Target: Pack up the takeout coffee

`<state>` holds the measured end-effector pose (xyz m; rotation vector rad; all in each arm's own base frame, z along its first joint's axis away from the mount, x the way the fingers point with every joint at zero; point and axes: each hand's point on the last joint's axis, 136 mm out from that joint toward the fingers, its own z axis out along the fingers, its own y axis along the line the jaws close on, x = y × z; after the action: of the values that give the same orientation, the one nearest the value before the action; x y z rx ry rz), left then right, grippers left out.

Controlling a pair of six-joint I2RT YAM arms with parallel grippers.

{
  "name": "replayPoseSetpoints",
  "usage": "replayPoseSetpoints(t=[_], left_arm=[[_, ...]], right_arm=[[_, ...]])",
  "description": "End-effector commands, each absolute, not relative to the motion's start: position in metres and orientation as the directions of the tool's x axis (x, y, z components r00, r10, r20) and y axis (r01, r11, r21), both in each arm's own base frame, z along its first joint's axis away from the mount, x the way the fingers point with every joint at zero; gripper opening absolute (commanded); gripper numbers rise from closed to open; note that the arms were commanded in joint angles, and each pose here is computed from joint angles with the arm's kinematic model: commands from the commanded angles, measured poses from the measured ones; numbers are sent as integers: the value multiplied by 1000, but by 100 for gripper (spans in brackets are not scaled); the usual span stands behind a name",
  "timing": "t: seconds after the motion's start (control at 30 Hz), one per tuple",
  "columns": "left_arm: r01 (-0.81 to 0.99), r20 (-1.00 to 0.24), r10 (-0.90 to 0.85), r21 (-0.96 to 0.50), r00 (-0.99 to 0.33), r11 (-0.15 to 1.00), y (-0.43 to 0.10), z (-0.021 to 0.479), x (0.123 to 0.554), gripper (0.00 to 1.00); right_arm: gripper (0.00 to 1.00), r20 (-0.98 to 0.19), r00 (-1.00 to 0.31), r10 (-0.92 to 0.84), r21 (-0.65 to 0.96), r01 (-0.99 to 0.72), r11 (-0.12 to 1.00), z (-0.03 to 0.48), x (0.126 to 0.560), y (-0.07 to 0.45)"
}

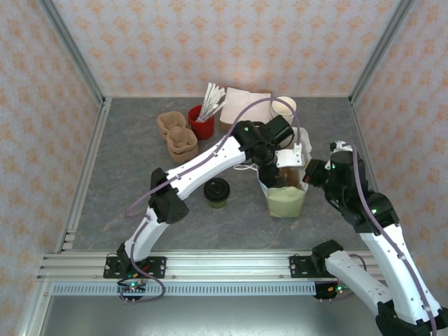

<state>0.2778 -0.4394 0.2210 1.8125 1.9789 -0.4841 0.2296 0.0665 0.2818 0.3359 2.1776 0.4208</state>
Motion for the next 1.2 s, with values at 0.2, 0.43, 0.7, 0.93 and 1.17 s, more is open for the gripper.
replayPoseSetpoints(t=[0.2, 0.43, 0.7, 0.93, 1.17], left_arm=[[978, -659, 751, 124, -46, 168, -417, 322, 264, 84], [945, -748, 650, 99, -136, 312, -396, 375, 258, 84], [836, -840, 479, 56, -256, 546, -339, 421, 248, 84], [722, -868, 368, 14, -335, 691, -280, 418, 235, 85], [590, -890, 253, -22, -379, 807, -224, 395, 225, 87]], right_arm=[[0, -671, -621, 406, 445, 100, 890, 271, 230, 74], [0, -637, -626, 450, 512, 93, 854, 273, 235, 85], [38, -643, -632, 433, 479, 110, 871, 284, 239, 82], [58, -619, -641, 453, 471, 158, 868, 295, 256, 67], [67, -598, -690, 408, 485, 94, 870, 295, 284, 75]])
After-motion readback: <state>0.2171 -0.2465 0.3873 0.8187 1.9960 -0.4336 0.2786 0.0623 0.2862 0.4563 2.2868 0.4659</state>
